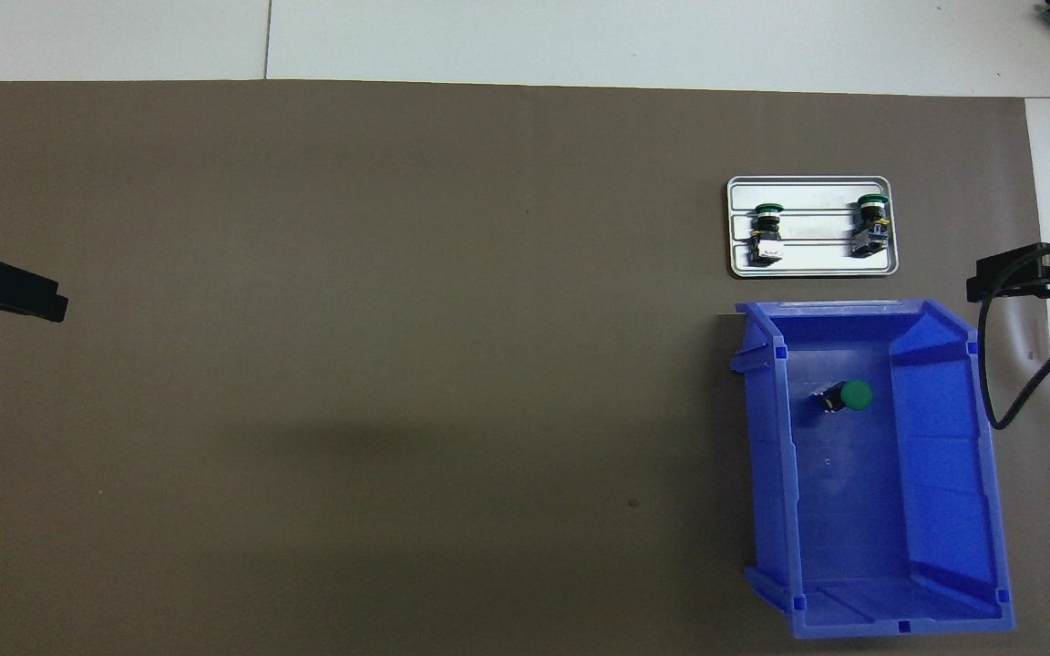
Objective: Place and press button with both arms
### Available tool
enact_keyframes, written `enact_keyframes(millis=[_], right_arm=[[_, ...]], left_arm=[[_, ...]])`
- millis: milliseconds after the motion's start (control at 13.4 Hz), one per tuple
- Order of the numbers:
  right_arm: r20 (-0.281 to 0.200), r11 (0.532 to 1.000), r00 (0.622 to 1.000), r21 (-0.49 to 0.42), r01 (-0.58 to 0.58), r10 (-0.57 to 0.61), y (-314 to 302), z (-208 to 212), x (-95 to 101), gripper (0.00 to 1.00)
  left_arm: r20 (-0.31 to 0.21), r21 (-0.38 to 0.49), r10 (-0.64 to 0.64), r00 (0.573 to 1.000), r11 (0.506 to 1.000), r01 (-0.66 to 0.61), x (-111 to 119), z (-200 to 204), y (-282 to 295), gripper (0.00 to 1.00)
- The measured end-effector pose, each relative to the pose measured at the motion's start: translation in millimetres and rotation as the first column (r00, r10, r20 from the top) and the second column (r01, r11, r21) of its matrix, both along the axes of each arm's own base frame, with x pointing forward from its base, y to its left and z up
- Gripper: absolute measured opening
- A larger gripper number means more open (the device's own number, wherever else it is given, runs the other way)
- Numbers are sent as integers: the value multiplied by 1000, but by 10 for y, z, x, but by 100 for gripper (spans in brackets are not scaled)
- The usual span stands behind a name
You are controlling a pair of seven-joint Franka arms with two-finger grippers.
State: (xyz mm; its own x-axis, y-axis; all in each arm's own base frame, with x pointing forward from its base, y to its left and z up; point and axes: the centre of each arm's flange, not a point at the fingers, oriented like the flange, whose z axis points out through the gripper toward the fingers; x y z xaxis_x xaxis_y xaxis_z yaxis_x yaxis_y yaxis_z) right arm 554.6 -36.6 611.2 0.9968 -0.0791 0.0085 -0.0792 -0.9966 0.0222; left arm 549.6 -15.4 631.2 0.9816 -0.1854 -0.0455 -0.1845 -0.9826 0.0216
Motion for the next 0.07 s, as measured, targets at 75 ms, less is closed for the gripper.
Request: enact_keyframes(millis=[75], right_arm=[[2,1000,1000,0,0,0,0,10,-3,100]], left_arm=[[0,0,0,1000,1000,0,0,0,0,100]])
